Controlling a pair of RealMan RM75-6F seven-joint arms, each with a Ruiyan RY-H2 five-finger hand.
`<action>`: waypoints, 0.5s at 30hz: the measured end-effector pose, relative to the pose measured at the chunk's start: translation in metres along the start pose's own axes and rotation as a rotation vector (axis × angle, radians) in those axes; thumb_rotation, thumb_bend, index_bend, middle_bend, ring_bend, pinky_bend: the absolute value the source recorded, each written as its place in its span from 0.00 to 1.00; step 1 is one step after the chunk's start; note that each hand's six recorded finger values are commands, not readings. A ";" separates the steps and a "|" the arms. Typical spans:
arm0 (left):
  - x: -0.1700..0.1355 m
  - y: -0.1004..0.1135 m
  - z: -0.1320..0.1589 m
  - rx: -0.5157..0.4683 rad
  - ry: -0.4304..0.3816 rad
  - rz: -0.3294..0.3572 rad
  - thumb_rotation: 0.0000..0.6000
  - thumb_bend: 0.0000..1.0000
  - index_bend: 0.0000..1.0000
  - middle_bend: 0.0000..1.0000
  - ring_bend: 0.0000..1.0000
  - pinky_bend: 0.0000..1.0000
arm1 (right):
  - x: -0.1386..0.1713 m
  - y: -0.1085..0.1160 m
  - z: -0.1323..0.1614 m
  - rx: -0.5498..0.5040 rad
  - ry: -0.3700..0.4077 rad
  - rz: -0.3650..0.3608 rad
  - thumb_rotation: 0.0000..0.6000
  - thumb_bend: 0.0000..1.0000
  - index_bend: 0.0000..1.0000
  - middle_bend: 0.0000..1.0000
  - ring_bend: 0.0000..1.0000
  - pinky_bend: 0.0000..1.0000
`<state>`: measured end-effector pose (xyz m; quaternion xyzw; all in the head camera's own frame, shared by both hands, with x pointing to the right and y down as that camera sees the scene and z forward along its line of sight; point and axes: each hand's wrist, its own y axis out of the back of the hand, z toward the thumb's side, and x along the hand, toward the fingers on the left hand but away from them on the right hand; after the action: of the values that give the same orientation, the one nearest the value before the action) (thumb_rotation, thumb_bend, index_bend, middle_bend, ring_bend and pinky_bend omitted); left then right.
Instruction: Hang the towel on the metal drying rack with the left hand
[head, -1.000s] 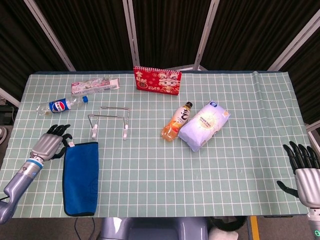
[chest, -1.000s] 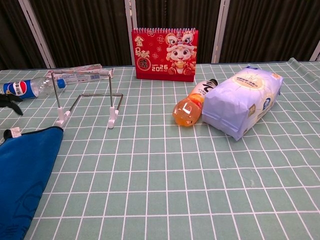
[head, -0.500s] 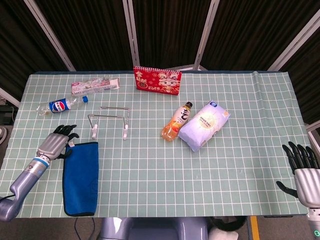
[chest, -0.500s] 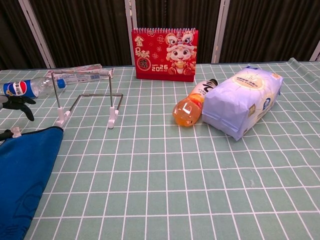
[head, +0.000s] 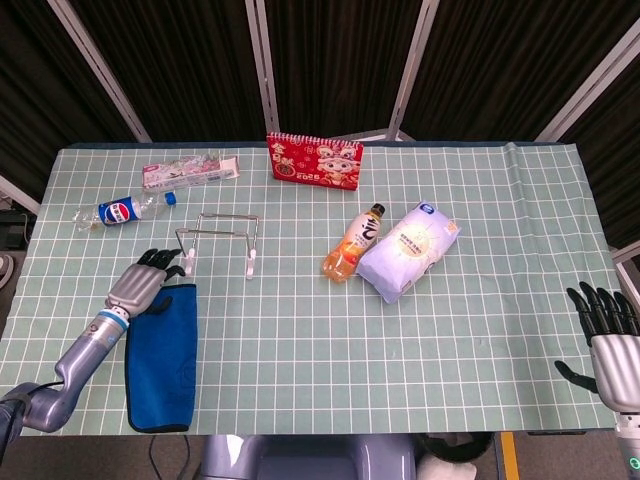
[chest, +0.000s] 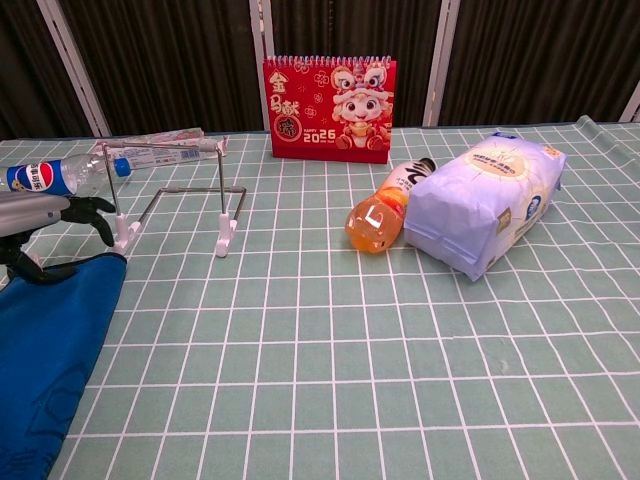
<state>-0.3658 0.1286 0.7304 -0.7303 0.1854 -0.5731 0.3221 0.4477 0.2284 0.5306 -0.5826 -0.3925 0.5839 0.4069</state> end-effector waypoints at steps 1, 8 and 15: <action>0.001 -0.001 0.002 0.001 -0.001 -0.002 1.00 0.48 0.27 0.00 0.00 0.00 | 0.000 0.000 0.000 0.000 0.000 0.000 1.00 0.00 0.03 0.00 0.00 0.00; 0.009 -0.006 0.013 0.009 -0.008 -0.013 1.00 0.48 0.27 0.00 0.00 0.00 | 0.000 0.000 -0.001 0.002 -0.004 0.001 1.00 0.00 0.03 0.00 0.00 0.00; 0.011 -0.013 0.016 -0.009 -0.002 -0.023 1.00 0.48 0.27 0.00 0.00 0.00 | -0.001 -0.002 -0.001 0.005 -0.005 0.008 1.00 0.00 0.03 0.00 0.00 0.00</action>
<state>-0.3490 0.1351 0.7452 -0.7343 0.1794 -0.5753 0.3124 0.4484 0.2282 0.5331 -0.5818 -0.3899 0.5877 0.4051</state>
